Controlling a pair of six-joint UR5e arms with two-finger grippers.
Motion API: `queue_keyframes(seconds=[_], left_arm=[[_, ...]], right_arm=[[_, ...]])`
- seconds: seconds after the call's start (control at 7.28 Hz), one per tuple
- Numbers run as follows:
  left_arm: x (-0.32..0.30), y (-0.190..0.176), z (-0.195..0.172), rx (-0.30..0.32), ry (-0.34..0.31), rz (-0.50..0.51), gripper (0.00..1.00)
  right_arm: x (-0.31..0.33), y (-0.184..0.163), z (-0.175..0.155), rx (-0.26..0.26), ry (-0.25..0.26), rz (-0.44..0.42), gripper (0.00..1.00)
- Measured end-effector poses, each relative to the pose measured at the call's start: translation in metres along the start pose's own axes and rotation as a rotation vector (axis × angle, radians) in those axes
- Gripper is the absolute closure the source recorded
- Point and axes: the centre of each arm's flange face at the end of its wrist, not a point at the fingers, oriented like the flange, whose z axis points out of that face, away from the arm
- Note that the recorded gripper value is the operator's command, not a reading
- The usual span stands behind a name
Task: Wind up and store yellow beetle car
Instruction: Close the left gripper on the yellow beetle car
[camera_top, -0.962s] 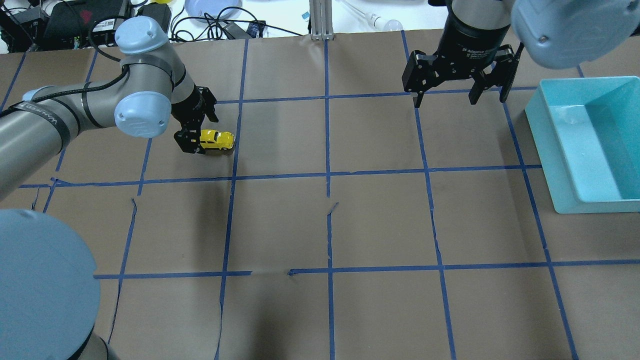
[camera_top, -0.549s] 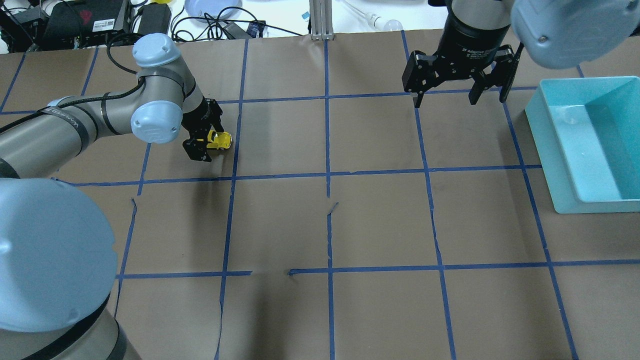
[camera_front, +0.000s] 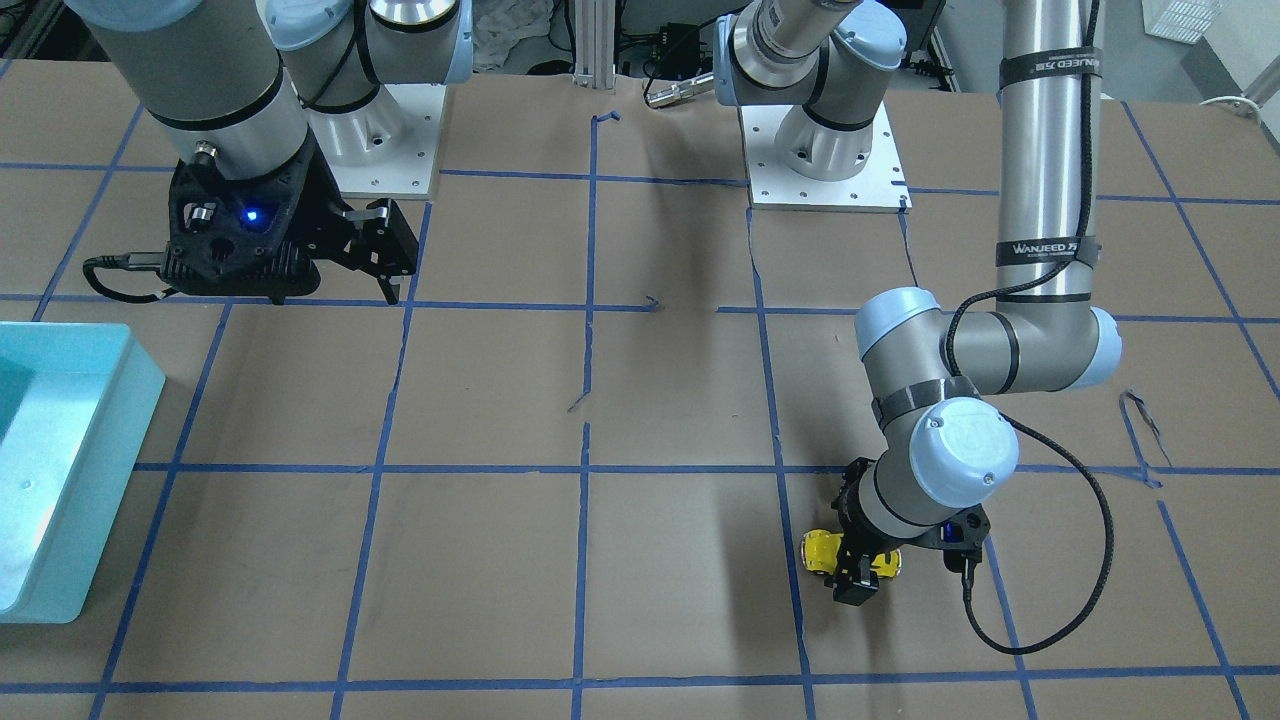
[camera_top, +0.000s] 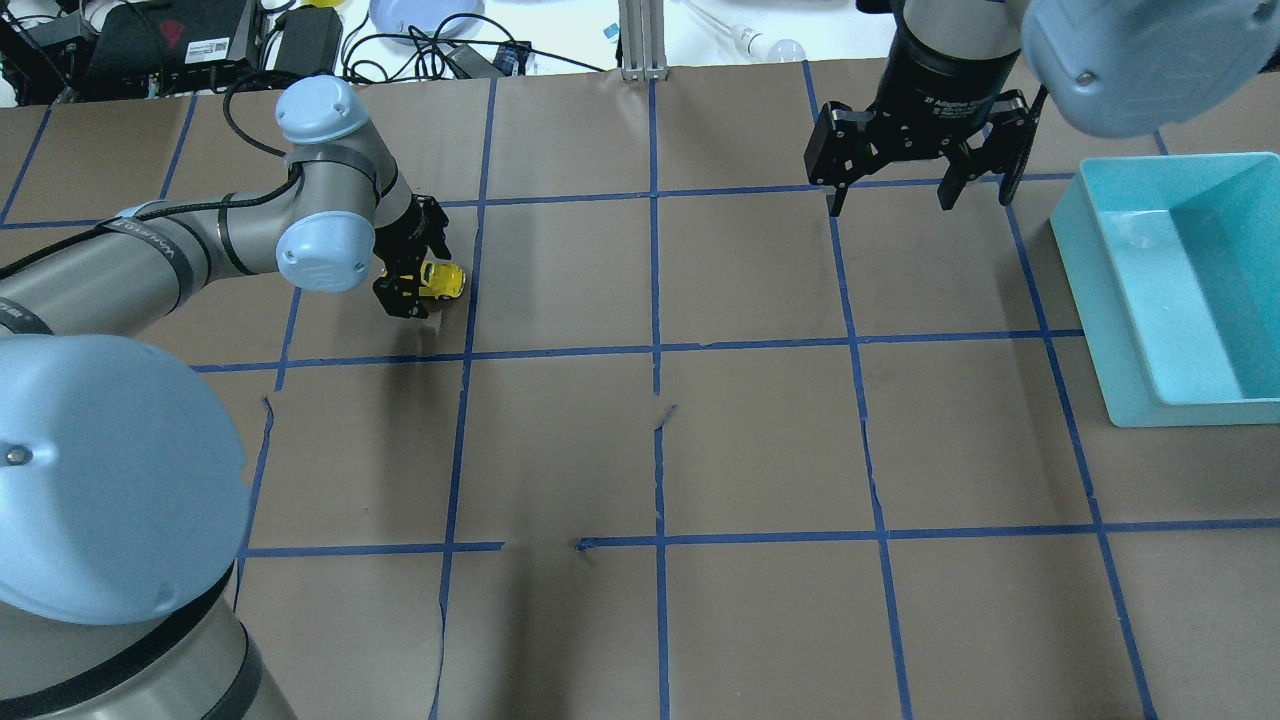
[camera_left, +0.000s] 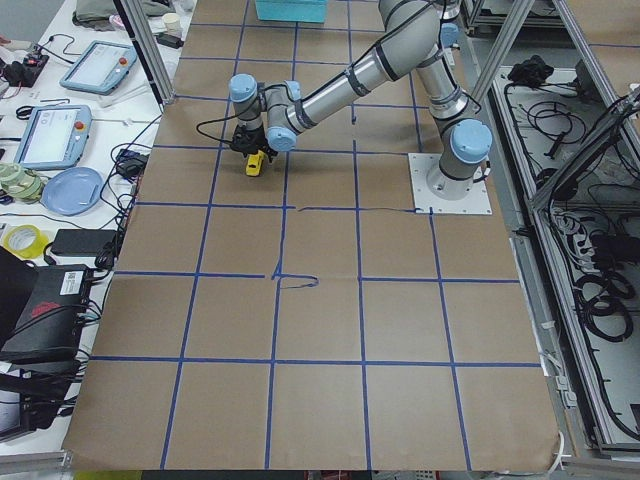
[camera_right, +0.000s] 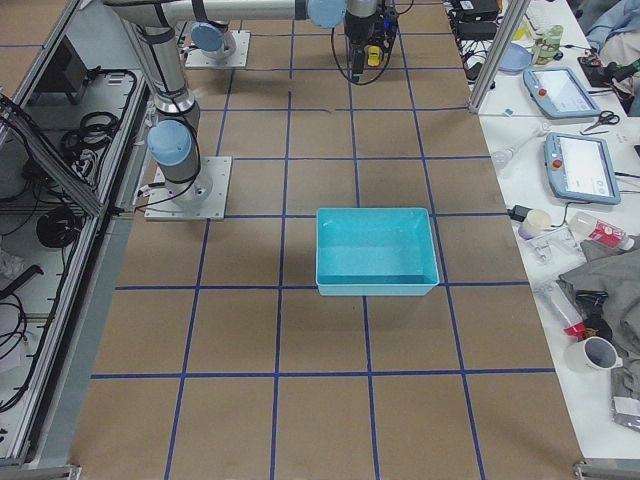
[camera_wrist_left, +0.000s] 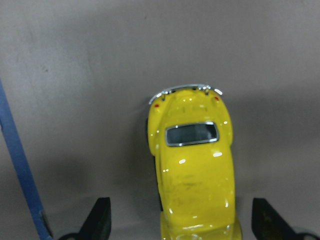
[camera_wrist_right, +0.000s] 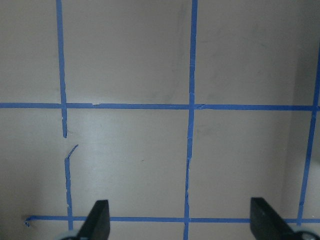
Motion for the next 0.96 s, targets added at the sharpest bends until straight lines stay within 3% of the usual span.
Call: queue_keyframes(seconds=[0.41, 0.55, 0.69, 0.82, 0.96], left_arm=[[0.003, -0.012, -0.014, 0.015, 0.036, -0.028, 0.12], [0.003, -0.014, -0.016, 0.017, 0.04, -0.032, 0.42], [0.002, -0.015, -0.016, 0.017, 0.039, -0.036, 0.8], [0.001, -0.015, -0.015, 0.013, 0.036, -0.038, 1.0], [0.001, -0.014, -0.014, 0.006, 0.034, -0.039, 1.0]], right_arm=[[0.0, 0.0, 0.0, -0.001, 0.0, 0.0, 0.0], [0.0, 0.0, 0.0, -0.002, -0.001, 0.0, 0.0], [0.0, 0.0, 0.001, -0.003, -0.001, 0.0, 0.0], [0.0, 0.0, 0.001, -0.003, -0.001, 0.0, 0.0], [0.0, 0.0, 0.001, -0.004, -0.001, 0.0, 0.0]])
